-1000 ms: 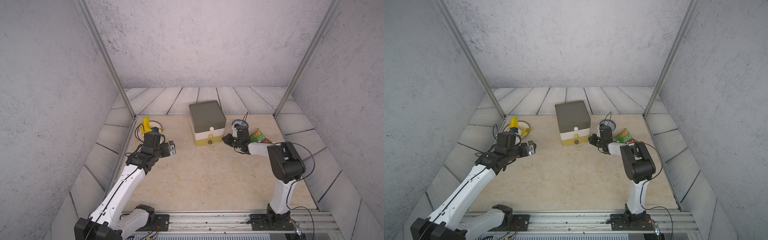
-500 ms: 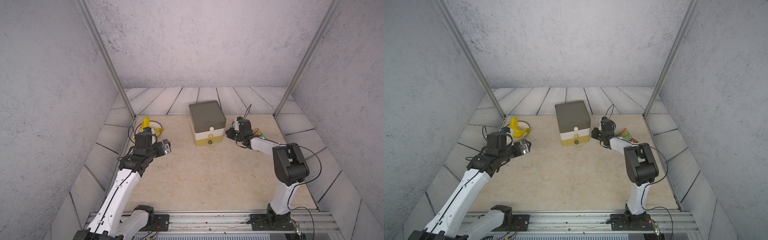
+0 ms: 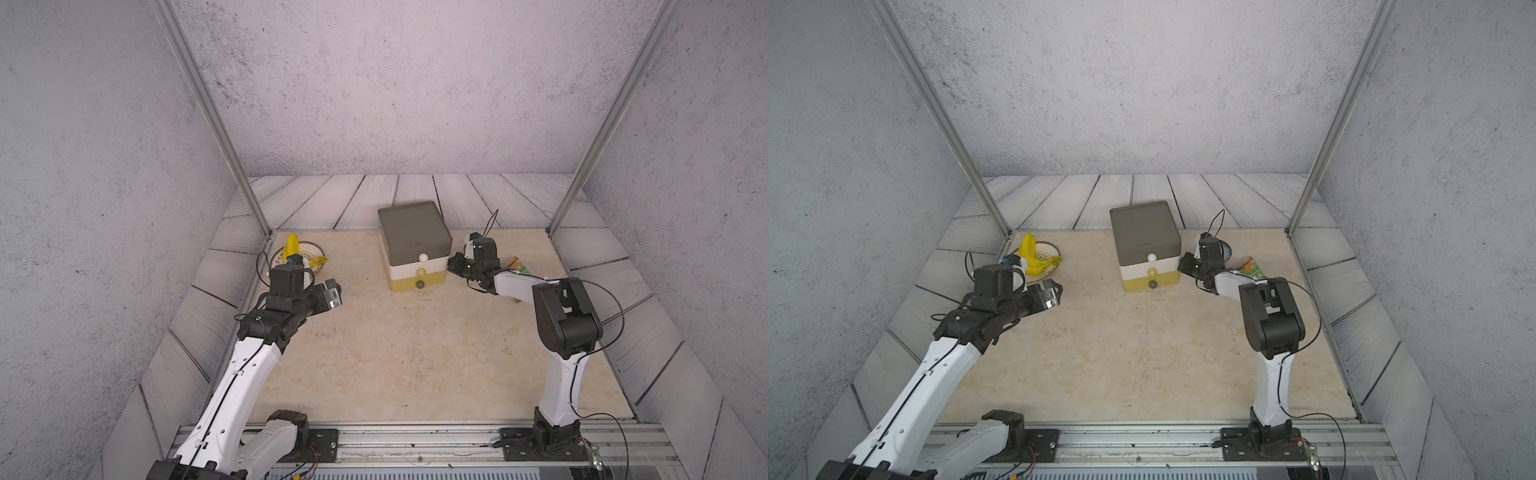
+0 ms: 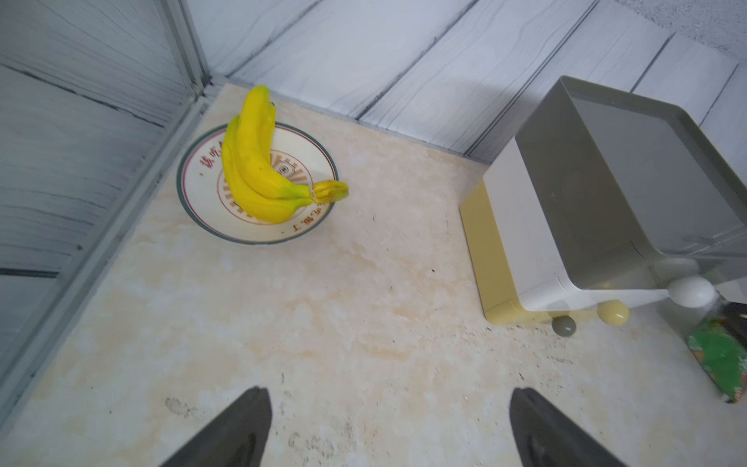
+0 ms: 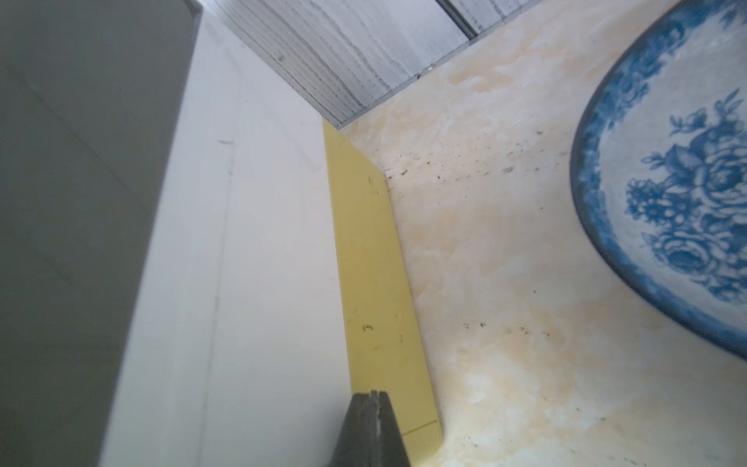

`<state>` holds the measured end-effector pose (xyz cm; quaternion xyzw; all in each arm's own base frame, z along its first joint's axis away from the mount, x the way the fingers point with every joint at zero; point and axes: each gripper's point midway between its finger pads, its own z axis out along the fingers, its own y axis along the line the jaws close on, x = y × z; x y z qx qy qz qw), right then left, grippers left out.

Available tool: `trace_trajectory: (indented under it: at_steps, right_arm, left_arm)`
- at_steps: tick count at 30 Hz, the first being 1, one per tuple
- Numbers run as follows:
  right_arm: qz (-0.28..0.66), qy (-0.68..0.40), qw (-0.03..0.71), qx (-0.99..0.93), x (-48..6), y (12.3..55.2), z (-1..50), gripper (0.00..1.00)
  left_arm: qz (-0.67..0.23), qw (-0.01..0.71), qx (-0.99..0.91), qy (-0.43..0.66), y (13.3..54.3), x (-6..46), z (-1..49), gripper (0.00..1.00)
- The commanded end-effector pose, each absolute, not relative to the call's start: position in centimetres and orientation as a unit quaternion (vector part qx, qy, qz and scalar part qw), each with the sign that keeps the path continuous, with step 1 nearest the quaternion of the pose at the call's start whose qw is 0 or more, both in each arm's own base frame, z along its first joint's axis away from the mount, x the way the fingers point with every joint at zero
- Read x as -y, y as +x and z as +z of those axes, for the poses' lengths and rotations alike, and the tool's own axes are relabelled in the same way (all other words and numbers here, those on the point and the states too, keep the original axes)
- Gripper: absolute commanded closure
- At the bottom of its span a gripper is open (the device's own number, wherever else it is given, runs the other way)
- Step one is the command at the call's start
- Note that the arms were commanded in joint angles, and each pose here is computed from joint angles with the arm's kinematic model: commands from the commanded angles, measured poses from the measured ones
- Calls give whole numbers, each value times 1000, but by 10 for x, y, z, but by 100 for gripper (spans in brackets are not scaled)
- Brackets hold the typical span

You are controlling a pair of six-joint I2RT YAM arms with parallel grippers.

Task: Place the brooch boxes into the drawer by color
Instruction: Adjust the storage box at the center of the board, then reset both arms

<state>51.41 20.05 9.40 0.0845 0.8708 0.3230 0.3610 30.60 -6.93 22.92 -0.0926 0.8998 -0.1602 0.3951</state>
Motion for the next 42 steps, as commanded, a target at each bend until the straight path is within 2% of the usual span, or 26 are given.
trace_trajectory:
  at_steps: [1, 10, 14, 17, 21, 28, 31, 35, 39, 42]
  right_arm:
    - [368, 62, 353, -858, -227, 502, 107, 97]
    - [374, 46, 354, -856, -232, 495, 114, 94]
    - [333, 53, 370, -866, -214, 489, 119, 70]
    - [276, 48, 392, -876, -190, 477, 133, 43]
    - [184, 47, 427, -884, -149, 455, 161, 32]
    - [59, 29, 496, -866, -88, 419, 226, 21]
    - [16, 52, 507, -860, -53, 408, 241, 16]
    - [-32, 114, 507, -854, 3, 400, 243, 5]
    - [-55, 162, 501, -848, 44, 397, 225, 2]
    - [-86, 155, 500, -848, 59, 399, 203, 2]
  left_arm:
    - [-153, 399, -899, -94, 305, 64, 227, 2]
    - [-143, 411, -895, -98, 305, 59, 231, 2]
    - [-137, 426, -889, -98, 312, 56, 235, 2]
    - [-115, 454, -878, -96, 326, 49, 243, 2]
    - [-75, 485, -866, -93, 345, 37, 245, 2]
    - [59, 532, -841, -82, 364, -1, 213, 2]
    - [115, 525, -839, -83, 366, -24, 188, 2]
    - [101, 514, -844, -115, 369, -47, 142, 2]
    - [91, 514, -847, -102, 379, -48, 114, 2]
    - [76, 515, -848, -100, 389, -47, 110, 2]
